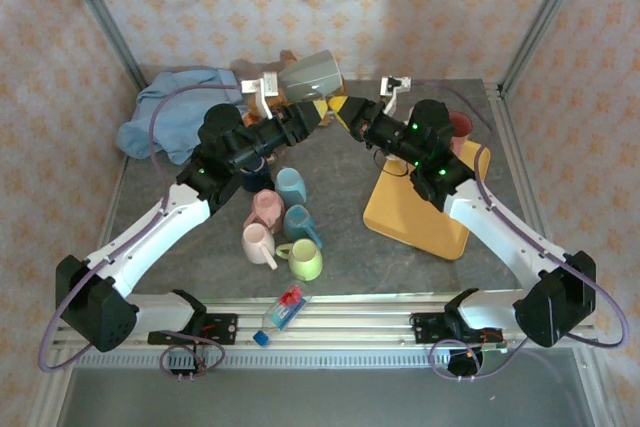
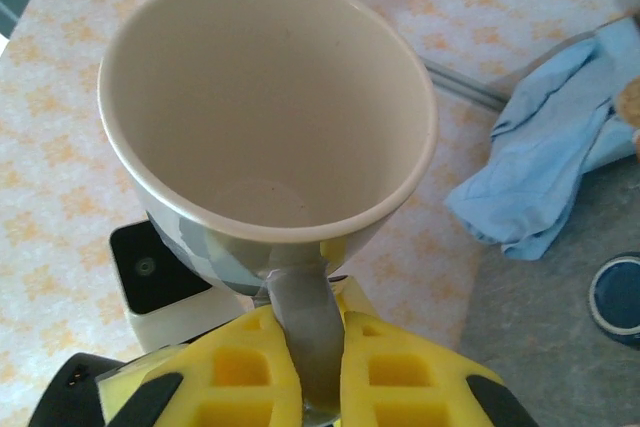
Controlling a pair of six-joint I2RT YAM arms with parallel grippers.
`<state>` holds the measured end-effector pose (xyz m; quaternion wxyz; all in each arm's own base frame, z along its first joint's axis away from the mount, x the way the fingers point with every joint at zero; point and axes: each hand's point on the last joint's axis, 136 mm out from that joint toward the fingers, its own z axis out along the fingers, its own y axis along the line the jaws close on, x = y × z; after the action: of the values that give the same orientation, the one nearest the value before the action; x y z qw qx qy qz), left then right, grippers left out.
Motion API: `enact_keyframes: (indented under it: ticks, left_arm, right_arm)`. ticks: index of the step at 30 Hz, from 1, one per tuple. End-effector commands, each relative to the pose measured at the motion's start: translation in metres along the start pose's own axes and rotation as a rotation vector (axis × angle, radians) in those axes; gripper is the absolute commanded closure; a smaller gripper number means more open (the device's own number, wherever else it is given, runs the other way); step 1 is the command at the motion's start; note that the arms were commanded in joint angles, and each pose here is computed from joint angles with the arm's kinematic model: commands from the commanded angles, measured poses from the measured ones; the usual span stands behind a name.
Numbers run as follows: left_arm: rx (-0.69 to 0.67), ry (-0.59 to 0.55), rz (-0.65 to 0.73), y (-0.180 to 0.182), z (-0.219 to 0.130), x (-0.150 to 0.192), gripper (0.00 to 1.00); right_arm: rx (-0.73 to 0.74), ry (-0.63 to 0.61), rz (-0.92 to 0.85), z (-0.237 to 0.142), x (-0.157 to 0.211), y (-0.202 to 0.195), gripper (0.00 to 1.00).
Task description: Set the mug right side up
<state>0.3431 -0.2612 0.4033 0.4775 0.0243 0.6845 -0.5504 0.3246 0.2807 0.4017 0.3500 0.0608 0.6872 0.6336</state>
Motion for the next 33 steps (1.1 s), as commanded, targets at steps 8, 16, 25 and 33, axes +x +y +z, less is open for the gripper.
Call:
enact_keyframes:
  ticks: [8, 16, 25, 33]
  left_arm:
    - [-0.035, 0.045, 0.015, 0.006, -0.001, 0.010, 0.39]
    - [-0.081, 0.099, 0.043, 0.013, -0.011, 0.023, 0.36]
    - [-0.172, 0.200, 0.125, 0.025, -0.023, 0.036, 0.36]
    - [-0.235, 0.264, 0.210, 0.036, -0.025, 0.041, 0.37]
  right_arm:
    - [-0.021, -0.130, -0.149, -0.023, -0.027, 0.036, 1.00]
    - [0.130, -0.150, -0.193, -0.029, -0.034, 0.007, 1.00]
    - [0.384, -0.161, -0.302, -0.063, -0.040, -0.022, 1.00]
    - [0.636, -0.159, -0.405, -0.096, -0.043, -0.057, 1.00]
